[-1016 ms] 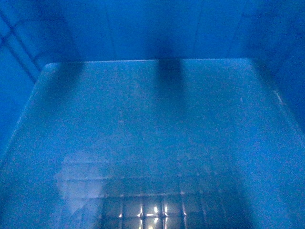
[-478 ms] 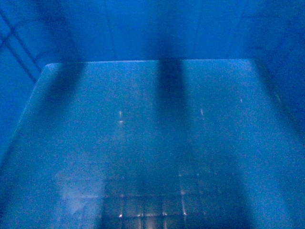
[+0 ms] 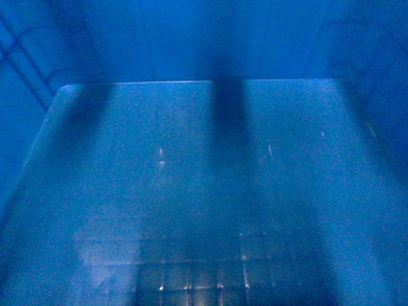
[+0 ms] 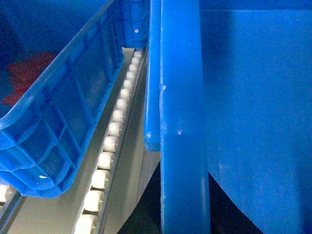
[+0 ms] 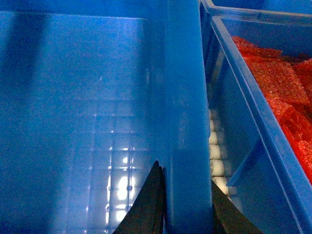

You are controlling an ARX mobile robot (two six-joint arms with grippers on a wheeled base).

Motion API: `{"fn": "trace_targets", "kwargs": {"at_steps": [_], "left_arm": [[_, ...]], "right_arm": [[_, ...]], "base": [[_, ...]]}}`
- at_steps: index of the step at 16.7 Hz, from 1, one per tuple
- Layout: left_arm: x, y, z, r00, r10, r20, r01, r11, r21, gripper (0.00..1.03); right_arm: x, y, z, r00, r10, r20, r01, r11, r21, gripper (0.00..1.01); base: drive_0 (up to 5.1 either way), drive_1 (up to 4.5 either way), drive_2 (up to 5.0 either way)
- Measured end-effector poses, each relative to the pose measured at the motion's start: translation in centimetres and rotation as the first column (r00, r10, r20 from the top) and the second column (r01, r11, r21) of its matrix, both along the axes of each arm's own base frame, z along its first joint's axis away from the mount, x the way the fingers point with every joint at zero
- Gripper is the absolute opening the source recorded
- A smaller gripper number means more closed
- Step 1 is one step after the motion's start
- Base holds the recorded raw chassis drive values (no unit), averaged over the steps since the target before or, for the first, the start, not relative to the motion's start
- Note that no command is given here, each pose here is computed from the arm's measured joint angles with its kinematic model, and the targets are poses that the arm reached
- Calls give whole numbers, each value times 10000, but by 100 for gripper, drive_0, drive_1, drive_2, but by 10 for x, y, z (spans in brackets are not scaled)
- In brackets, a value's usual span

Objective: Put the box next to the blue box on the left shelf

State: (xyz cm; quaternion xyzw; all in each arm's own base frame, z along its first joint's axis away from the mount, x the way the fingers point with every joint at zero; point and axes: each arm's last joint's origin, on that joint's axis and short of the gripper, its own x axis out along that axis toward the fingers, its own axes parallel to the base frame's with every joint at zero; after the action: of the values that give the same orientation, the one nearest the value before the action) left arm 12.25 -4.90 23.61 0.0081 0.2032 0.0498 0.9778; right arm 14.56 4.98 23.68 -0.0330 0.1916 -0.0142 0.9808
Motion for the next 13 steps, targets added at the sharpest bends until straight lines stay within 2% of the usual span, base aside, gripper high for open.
{"fn": "trace_targets", "kwargs": {"at_steps": [13], "left_arm": [[0, 0, 0, 10000, 0, 3, 0, 10000, -2, 7]], "right_arm": [[0, 0, 0, 10000, 0, 0, 0, 10000, 0, 10]], "base": [[0, 0, 0]]}}
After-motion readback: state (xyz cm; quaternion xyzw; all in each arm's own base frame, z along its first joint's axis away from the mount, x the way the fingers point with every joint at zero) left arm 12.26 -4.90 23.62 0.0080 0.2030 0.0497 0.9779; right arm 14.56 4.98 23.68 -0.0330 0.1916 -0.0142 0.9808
